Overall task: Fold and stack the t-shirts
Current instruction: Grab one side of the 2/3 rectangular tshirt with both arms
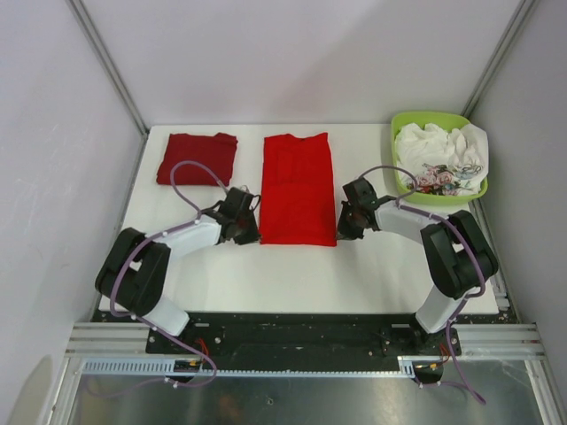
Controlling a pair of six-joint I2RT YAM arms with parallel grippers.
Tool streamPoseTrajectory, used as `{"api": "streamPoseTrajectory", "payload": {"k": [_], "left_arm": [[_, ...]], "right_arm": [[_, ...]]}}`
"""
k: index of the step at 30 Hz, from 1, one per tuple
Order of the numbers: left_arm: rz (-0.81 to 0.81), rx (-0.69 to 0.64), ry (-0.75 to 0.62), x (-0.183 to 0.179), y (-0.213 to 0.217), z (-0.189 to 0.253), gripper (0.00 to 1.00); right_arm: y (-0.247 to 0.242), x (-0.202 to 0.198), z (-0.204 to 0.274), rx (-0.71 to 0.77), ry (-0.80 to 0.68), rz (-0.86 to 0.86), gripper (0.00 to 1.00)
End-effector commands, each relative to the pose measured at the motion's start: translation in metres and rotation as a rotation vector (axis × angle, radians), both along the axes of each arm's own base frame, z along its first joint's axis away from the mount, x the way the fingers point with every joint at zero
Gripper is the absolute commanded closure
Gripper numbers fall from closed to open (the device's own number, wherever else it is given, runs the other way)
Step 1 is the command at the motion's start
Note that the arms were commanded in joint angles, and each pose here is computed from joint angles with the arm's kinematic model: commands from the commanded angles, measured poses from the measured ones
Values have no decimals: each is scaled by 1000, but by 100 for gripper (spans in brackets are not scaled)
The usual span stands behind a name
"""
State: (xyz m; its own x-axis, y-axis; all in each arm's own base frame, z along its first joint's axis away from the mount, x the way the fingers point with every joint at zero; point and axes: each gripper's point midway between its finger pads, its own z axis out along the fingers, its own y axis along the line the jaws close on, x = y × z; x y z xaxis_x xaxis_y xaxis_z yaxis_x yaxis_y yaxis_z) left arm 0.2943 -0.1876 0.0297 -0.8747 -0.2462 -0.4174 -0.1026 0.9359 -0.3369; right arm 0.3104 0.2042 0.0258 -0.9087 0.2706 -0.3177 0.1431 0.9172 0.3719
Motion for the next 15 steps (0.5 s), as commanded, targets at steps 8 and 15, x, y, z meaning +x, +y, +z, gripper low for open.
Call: {"api": "streamPoseTrajectory", "payload": {"k": [8,15], "left_arm": [[62,45,29,-1,20,-17,84],[60,12,6,-5,18,-5,81]], "right_arm": [[-1,-4,6,5,-18,-5,91],[-6,-9,9,3,-25,-12,85]]}}
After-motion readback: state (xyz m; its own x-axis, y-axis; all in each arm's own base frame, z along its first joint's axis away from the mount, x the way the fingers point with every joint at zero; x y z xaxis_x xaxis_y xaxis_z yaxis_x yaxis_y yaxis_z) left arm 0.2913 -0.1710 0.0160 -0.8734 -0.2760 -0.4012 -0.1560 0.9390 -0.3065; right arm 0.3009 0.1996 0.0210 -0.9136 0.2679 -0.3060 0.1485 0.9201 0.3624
